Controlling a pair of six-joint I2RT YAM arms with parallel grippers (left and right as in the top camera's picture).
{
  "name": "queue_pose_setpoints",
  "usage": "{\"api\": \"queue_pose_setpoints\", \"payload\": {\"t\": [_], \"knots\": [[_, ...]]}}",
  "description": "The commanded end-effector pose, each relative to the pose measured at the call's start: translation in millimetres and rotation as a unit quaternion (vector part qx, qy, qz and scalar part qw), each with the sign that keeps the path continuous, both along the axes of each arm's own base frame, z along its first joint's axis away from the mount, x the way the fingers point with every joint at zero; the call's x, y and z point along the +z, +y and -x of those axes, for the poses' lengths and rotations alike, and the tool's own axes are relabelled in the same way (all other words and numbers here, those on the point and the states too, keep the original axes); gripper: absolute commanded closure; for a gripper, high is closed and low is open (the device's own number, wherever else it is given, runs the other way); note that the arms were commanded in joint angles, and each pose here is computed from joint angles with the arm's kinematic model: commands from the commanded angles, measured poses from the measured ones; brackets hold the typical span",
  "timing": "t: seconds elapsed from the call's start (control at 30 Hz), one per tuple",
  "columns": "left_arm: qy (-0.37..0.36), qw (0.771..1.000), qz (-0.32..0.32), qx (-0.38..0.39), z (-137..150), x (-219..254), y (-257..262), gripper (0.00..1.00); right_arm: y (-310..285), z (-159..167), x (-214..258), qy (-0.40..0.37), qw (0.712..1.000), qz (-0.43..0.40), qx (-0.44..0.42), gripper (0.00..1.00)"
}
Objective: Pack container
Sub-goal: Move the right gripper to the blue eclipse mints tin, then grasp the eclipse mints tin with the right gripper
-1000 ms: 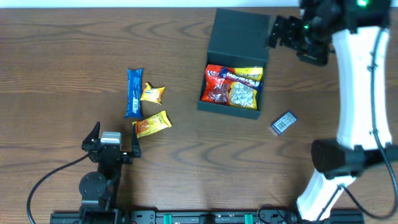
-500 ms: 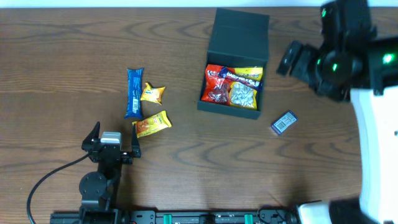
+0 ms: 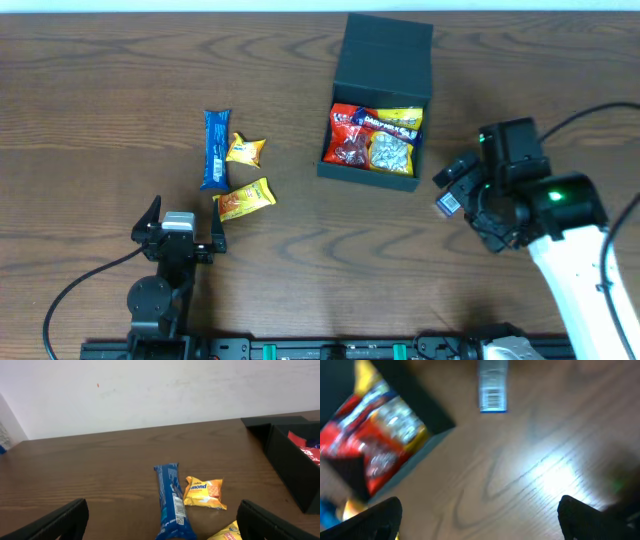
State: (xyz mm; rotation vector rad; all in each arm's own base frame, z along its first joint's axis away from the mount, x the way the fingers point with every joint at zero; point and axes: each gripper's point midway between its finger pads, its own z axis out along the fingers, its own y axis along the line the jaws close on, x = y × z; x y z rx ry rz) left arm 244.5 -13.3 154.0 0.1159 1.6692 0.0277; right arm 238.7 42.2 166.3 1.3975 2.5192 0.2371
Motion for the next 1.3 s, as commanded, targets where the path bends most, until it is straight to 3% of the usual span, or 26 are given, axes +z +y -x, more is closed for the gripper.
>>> {"api": "queue_pose_setpoints", "payload": {"t": [0.0, 0.1, 0.33, 0.63, 1.27], "knots": [[0.029, 1.0, -0.001, 0.011, 1, -19, 4, 0.05, -12, 1, -17, 0.008, 0.99, 0.0, -0.138, 0.01], [0.029, 1.0, -0.001, 0.011, 1, -19, 4, 0.05, -11, -5, -33, 0.004, 0.98, -0.017, -0.198, 0.01], [0.029, 1.0, -0.001, 0.011, 1, -19, 4, 0.05, -9, -33, -54, -0.019, 0.978, -0.022, -0.205, 0.08], [0.029, 1.0, -0.001, 0.011, 1, -19, 4, 0.05, -33, -43, -79, 0.078, 0.99, -0.001, -0.117, 0.16], [0.029, 1.0, -0.001, 0.011, 1, -19, 4, 0.05, -41, -61, -96, 0.104, 0.994, 0.009, -0.009, 0.16]]}}
